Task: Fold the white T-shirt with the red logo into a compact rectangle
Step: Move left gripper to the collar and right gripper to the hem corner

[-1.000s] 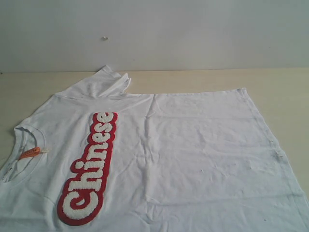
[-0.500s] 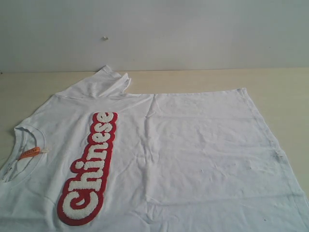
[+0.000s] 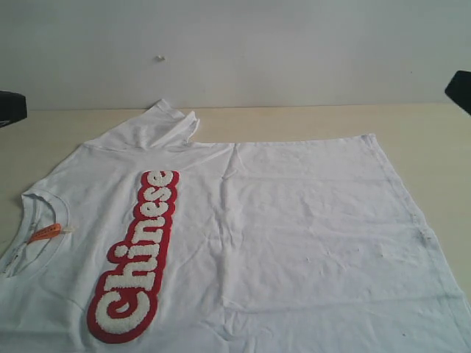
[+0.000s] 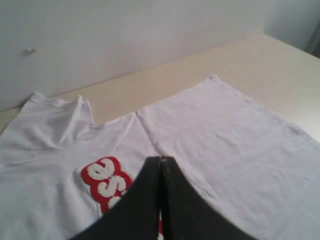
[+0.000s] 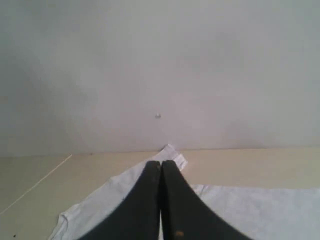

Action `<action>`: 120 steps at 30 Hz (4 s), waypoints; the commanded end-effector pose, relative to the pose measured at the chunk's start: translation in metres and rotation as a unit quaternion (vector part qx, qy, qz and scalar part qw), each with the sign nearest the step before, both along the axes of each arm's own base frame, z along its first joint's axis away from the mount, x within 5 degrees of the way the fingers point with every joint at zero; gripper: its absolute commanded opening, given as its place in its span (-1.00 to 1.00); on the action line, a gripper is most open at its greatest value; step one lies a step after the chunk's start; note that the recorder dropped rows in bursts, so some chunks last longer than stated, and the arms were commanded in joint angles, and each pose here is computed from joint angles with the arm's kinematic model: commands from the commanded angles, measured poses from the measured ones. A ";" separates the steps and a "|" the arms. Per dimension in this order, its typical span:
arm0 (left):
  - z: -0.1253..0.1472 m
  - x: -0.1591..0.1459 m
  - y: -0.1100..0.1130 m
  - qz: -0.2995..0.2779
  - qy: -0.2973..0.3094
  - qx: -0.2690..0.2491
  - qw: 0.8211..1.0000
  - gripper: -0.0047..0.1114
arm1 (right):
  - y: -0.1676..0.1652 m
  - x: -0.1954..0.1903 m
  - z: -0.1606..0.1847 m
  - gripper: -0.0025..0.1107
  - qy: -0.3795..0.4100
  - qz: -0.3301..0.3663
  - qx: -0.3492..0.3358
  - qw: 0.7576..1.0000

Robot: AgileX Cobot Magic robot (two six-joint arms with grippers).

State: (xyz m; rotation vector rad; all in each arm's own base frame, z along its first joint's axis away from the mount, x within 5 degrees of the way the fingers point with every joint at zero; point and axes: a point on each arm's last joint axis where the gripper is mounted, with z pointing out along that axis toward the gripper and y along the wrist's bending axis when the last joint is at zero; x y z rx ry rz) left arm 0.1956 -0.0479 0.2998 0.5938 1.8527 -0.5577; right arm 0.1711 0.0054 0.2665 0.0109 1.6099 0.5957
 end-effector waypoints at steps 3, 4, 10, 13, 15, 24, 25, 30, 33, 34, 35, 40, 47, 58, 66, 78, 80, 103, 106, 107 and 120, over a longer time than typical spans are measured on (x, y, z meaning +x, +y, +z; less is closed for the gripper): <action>-0.001 0.001 -0.003 -0.031 -0.010 0.016 0.999 -0.92 | 0.000 0.018 -0.013 -0.96 0.030 0.044 0.024 0.998; -0.001 0.001 -0.003 -0.036 -0.010 0.014 0.999 -0.92 | -0.001 0.019 -0.015 -0.96 0.037 0.039 0.023 0.998; 0.001 -0.005 -0.009 -0.077 -0.003 -0.006 0.997 -0.92 | -0.001 0.020 -0.016 -0.96 0.040 0.038 0.023 0.998; -0.011 -0.016 -0.015 -0.124 0.022 -0.021 0.992 -0.92 | -0.001 0.020 -0.016 -0.96 0.040 0.038 0.023 0.998; -0.029 -0.022 -0.015 -0.132 0.029 -0.004 0.991 -0.92 | -0.001 0.020 -0.016 -0.96 0.040 0.038 0.023 0.998; -0.059 -0.024 -0.004 -0.013 -0.097 -0.016 0.995 -0.92 | -0.001 0.020 -0.016 -0.96 0.040 0.038 0.023 0.998; -0.061 -0.024 -0.002 0.016 -0.089 -0.045 0.995 -0.92 | -0.001 0.020 -0.016 -0.96 0.040 0.038 0.023 0.998; -0.072 -0.029 0.001 0.039 -0.099 -0.047 0.993 -0.92 | -0.001 0.020 -0.016 -0.96 0.040 0.038 0.023 0.998; -0.078 -0.029 0.002 0.027 -0.129 0.026 0.991 -0.92 | -0.001 0.020 -0.016 -0.96 0.040 0.038 0.023 0.998; -0.084 -0.028 0.007 0.033 -0.130 0.092 0.987 -0.92 | -0.001 0.020 -0.016 -0.96 0.040 0.038 0.023 0.998; -0.087 -0.027 0.008 0.026 -0.139 0.136 0.981 -0.92 | -0.001 0.020 -0.016 -0.96 0.040 0.038 0.023 0.998; -0.095 -0.025 0.018 -0.001 -0.183 0.310 0.933 -0.92 | -0.001 0.020 -0.016 -0.96 0.040 0.038 0.023 0.998; -0.100 -0.023 0.032 0.011 -0.178 0.421 0.890 -0.92 | -0.001 0.020 -0.016 -0.96 0.040 0.038 0.023 0.998; -0.102 -0.023 0.039 -0.038 -0.150 0.534 0.831 -0.92 | -0.001 0.020 -0.016 -0.96 0.040 0.038 0.023 0.998; -0.098 -0.035 0.034 -0.090 -0.087 0.600 0.790 -0.92 | -0.001 0.020 -0.016 -0.96 0.040 0.038 0.023 0.998; -0.077 -0.034 0.019 -0.125 0.019 0.507 0.852 -0.92 | -0.001 0.020 -0.016 -0.96 0.040 0.038 0.023 0.998; -0.074 -0.029 0.018 -0.141 0.040 0.507 0.850 -0.92 | -0.001 0.020 -0.016 -0.96 0.040 0.038 0.023 0.998; -0.112 0.041 0.002 -0.242 0.214 0.466 0.823 -0.92 | -0.001 0.020 -0.016 -0.96 0.040 0.038 0.023 0.998; -0.111 0.043 -0.002 -0.231 0.215 0.443 0.839 -0.92 | -0.001 0.020 -0.016 -0.96 0.040 0.038 0.023 0.998; -0.111 0.043 -0.003 -0.232 0.214 0.439 0.841 -0.92 | -0.001 0.020 -0.016 -0.96 0.040 0.038 0.023 0.998; -0.109 0.047 -0.008 -0.230 0.183 0.419 0.859 -0.92 | -0.013 0.025 -0.006 -0.96 0.008 -0.031 0.111 0.993</action>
